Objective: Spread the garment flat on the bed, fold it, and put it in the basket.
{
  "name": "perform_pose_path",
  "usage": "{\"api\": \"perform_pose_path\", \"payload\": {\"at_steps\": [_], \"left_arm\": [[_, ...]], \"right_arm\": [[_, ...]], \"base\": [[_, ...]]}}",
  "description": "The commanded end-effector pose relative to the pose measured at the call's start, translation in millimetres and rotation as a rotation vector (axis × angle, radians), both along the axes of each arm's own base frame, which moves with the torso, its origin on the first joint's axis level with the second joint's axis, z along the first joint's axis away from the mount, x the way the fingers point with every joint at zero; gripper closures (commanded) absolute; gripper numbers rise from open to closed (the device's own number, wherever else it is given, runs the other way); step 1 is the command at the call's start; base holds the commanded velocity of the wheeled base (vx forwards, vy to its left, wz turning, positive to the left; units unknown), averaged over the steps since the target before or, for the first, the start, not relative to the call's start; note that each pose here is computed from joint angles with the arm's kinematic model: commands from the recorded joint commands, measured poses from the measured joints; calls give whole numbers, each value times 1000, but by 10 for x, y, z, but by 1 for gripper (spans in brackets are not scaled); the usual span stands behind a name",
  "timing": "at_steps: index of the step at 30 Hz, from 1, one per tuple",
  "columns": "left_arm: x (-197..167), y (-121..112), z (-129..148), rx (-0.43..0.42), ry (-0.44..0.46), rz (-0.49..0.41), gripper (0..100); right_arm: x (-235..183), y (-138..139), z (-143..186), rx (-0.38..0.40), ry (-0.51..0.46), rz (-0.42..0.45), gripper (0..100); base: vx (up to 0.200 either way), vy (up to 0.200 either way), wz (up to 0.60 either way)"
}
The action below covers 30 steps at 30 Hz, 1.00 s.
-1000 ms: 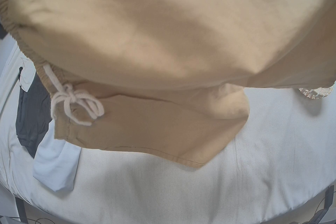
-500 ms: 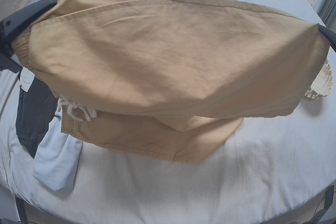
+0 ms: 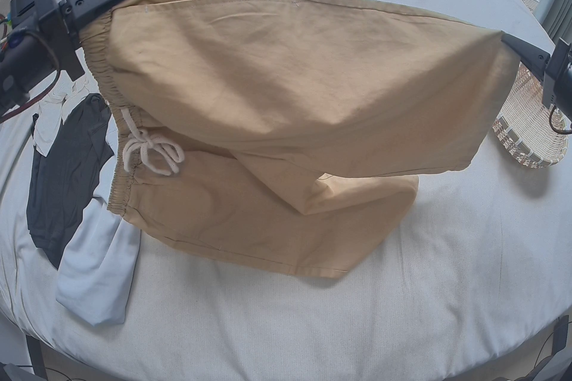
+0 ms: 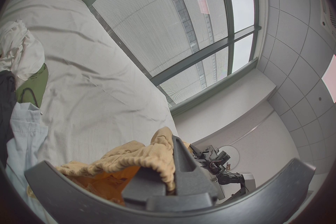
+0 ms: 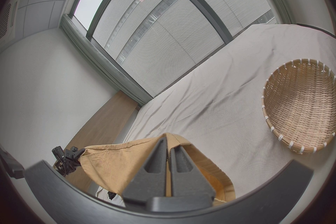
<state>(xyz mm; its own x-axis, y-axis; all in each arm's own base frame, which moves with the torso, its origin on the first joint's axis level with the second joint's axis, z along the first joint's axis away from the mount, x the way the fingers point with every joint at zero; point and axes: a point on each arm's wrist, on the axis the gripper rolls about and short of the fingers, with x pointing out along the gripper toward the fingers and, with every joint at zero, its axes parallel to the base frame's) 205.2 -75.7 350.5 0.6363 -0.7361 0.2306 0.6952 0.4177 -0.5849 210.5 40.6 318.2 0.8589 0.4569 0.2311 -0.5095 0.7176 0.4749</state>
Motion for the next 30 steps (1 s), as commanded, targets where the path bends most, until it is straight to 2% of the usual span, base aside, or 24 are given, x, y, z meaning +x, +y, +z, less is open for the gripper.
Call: {"api": "perform_pose_path", "payload": {"at_steps": [1,8,12,22,23,25,26,30], "left_arm": [[313,-91,-50,7,34,11,100],[610,-106,-16,-8,43,34,100],[809,-39,-1,-39,24,64,100],[1222,26,-57,-58,9,106,100],[1258,36,-72,-59,13,110,0],[1306,53,-69,-70,21,112,0],[1348,72,-63,-81,25,113,0],[1494,100,-48,-119,59,121,0]], "right_arm": [[331,46,-51,-6,37,-4,100],[611,85,-78,-8,55,-7,100],[801,65,-133,-11,72,-22,100],[1206,69,-185,-3,19,-38,100],[1233,72,-190,-3,19,-38,100],[1277,83,-197,-3,19,-36,100],[1304,86,-207,-2,20,-38,0],[1359,86,-220,-1,21,-45,0]], "base": [[0,0,0],[0,0,0],[0,0,0],[0,0,0],[0,0,0],[0,0,0],[0,0,0],[0,0,0]]}}
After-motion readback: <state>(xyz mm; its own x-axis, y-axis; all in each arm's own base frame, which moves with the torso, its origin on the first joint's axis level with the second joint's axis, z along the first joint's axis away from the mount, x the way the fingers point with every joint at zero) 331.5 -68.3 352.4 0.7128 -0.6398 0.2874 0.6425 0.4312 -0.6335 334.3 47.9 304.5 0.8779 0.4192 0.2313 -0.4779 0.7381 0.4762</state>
